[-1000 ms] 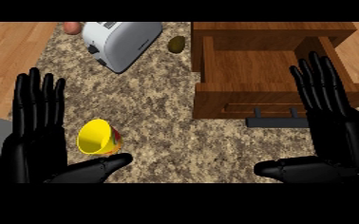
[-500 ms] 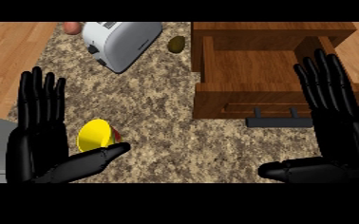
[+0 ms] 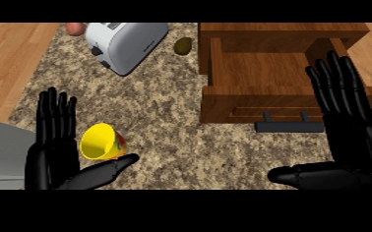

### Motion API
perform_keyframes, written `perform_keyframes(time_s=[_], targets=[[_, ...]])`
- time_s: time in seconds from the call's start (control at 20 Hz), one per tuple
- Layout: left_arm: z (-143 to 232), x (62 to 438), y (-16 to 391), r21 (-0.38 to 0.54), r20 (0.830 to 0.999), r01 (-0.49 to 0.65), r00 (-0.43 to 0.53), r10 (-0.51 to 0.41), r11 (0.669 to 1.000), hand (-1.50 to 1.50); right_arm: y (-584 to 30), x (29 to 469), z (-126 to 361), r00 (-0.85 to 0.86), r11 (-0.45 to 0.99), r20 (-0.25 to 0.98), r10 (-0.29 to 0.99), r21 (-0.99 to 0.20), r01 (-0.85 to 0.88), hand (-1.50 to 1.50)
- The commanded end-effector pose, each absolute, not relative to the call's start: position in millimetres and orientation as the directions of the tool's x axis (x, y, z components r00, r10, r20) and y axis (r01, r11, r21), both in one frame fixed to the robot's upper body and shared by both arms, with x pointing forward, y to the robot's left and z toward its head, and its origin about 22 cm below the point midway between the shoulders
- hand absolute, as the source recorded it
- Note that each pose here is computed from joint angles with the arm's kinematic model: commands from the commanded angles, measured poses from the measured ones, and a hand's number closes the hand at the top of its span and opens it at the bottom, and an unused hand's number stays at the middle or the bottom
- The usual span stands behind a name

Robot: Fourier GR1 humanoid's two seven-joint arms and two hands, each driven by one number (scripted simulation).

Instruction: Pick up the cup, place it into the drawer and close the drawer

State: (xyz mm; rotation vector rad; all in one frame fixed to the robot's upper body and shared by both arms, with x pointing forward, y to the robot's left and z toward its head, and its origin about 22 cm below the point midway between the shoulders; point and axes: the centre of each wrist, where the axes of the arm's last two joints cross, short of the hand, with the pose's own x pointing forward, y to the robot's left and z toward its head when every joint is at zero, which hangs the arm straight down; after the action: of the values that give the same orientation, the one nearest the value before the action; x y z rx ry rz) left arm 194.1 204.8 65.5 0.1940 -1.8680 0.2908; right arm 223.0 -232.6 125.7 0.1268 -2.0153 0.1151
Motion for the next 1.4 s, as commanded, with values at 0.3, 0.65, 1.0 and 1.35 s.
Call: perform_keyframes(time_s=[0.3, 0.65, 1.0, 1.35], targets=[[29.0, 188.4, 234.9, -0.066, 0.972, -0.369, -0.234, -0.024, 0.927, -1.50, -213.7, 234.0, 134.3, -0.421, 0.989, 0.906, -0.037, -0.027, -0.147, -1.50], [-6.0, 175.4, 242.5, -0.050, 0.976, -0.387, -0.215, -0.038, 0.921, -1.50, -236.5, 230.0, 129.2, -0.421, 0.988, 0.906, -0.044, -0.023, -0.152, -1.50], [-46.8, 178.7, 270.4, -0.079, 0.985, -0.383, -0.171, 0.013, 0.920, -1.50, -244.5, 229.4, 150.7, -0.436, 0.990, 0.899, -0.036, -0.028, -0.140, -1.50], [-84.2, 185.1, 271.1, -0.087, 0.986, -0.391, -0.165, 0.024, 0.916, -1.50, -239.9, 225.7, 136.9, -0.425, 0.987, 0.903, -0.059, -0.011, -0.160, -1.50]])
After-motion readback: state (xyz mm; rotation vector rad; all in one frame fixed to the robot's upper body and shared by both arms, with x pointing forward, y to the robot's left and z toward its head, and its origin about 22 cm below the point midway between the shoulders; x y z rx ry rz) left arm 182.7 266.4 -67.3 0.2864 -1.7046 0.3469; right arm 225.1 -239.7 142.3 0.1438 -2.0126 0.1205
